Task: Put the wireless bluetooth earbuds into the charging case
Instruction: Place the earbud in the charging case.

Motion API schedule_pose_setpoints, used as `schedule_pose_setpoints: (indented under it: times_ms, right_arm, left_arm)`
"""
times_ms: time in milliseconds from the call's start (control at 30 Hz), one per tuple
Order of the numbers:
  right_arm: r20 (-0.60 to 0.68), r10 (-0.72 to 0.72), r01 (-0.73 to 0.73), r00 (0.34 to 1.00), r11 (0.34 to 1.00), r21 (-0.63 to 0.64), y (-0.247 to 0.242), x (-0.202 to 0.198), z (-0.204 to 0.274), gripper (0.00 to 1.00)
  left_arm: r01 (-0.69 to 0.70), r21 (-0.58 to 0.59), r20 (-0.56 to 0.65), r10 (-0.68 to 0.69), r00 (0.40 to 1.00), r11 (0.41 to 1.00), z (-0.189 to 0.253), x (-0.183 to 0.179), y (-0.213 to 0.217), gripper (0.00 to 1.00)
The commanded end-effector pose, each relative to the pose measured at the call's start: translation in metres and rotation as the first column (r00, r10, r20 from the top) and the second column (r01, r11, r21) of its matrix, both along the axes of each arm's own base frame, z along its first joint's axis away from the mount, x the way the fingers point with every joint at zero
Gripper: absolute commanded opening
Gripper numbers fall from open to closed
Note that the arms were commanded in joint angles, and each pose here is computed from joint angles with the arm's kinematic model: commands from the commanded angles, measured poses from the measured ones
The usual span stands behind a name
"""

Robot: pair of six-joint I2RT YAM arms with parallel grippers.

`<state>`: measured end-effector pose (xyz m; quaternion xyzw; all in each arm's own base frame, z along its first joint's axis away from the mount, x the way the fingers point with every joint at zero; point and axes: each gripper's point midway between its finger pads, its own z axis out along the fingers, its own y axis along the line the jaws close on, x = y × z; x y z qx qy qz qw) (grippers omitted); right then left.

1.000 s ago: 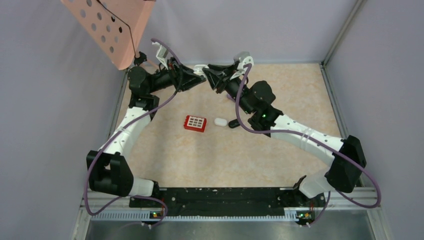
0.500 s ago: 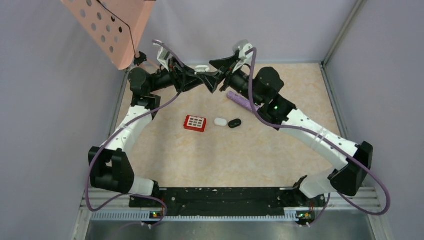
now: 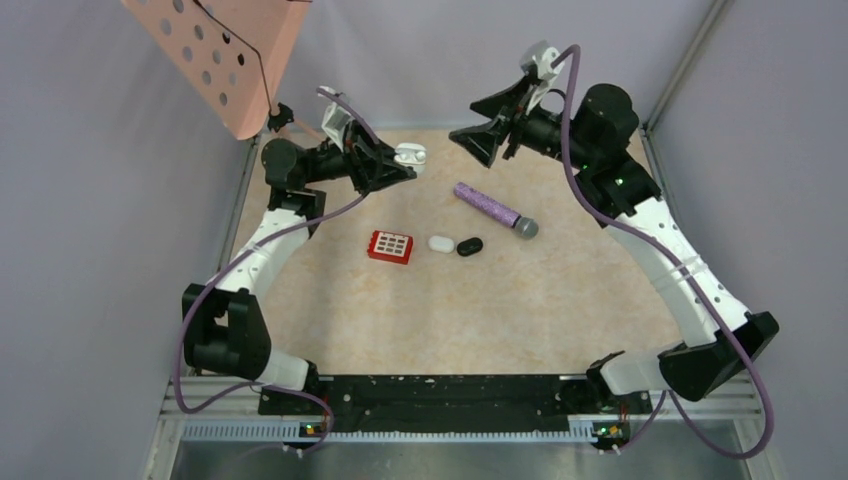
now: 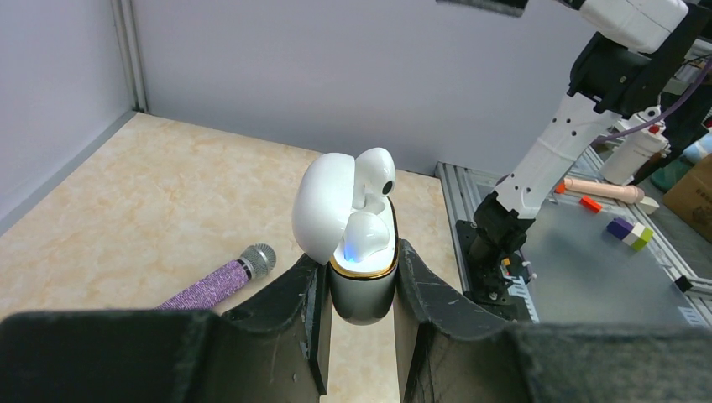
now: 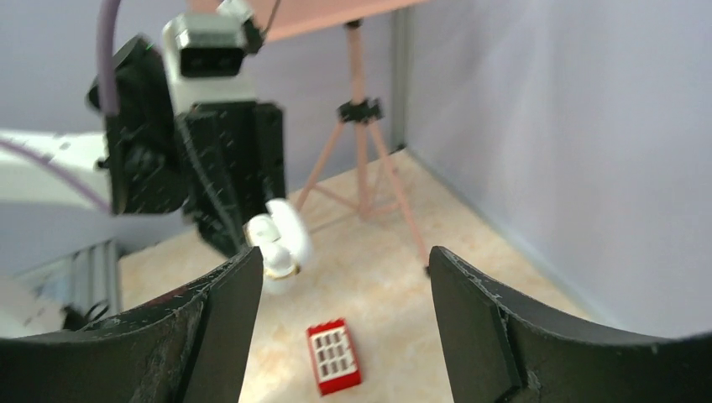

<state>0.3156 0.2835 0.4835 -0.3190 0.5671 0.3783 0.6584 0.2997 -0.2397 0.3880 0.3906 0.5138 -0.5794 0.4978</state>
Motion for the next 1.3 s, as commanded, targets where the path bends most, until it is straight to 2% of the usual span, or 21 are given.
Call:
schedule_pose_setpoints:
  times_ms: [0, 300, 567, 1033, 1167, 1267]
  right_arm:
    - [-0.076, 0.307, -0.313, 0.949, 0.946, -0.088, 0.022, -0.042, -0.032, 0.72]
    - [-0.097, 0.367, -0.374, 0.925, 0.925, -0.073, 0.035, -0.04, -0.043, 0.74]
    - [-0.165, 0.365, -0.378, 0.916, 0.924, -0.056, 0.051, -0.027, -0.057, 0.72]
    - [-0.195, 0.39, -0.406, 0.9, 0.912, -0.05, 0.06, -0.023, -0.066, 0.69]
    - [-0.141, 0.517, -0.529, 0.844, 0.846, -0.061, 0.059, -0.049, -0.056, 0.74]
    - [-0.172, 0.589, -0.605, 0.79, 0.794, -0.057, 0.061, -0.059, -0.064, 0.77]
  left_arm:
    - [0.033, 0.01, 0.106, -0.034, 0.994, 0.999, 0.005, -0.017, 0.001, 0.0]
    - [0.05, 0.024, 0.103, -0.052, 0.993, 0.998, 0.004, -0.03, 0.002, 0.0]
    - [0.075, 0.039, 0.11, -0.079, 0.991, 0.996, 0.002, -0.038, -0.001, 0.0]
    - [0.079, 0.045, 0.105, -0.083, 0.991, 0.996, -0.002, -0.043, -0.001, 0.0]
    - [0.08, 0.051, 0.084, -0.085, 0.993, 0.995, -0.007, -0.041, -0.002, 0.0]
    - [0.076, 0.051, 0.068, -0.079, 0.995, 0.996, -0.011, -0.038, -0.003, 0.0]
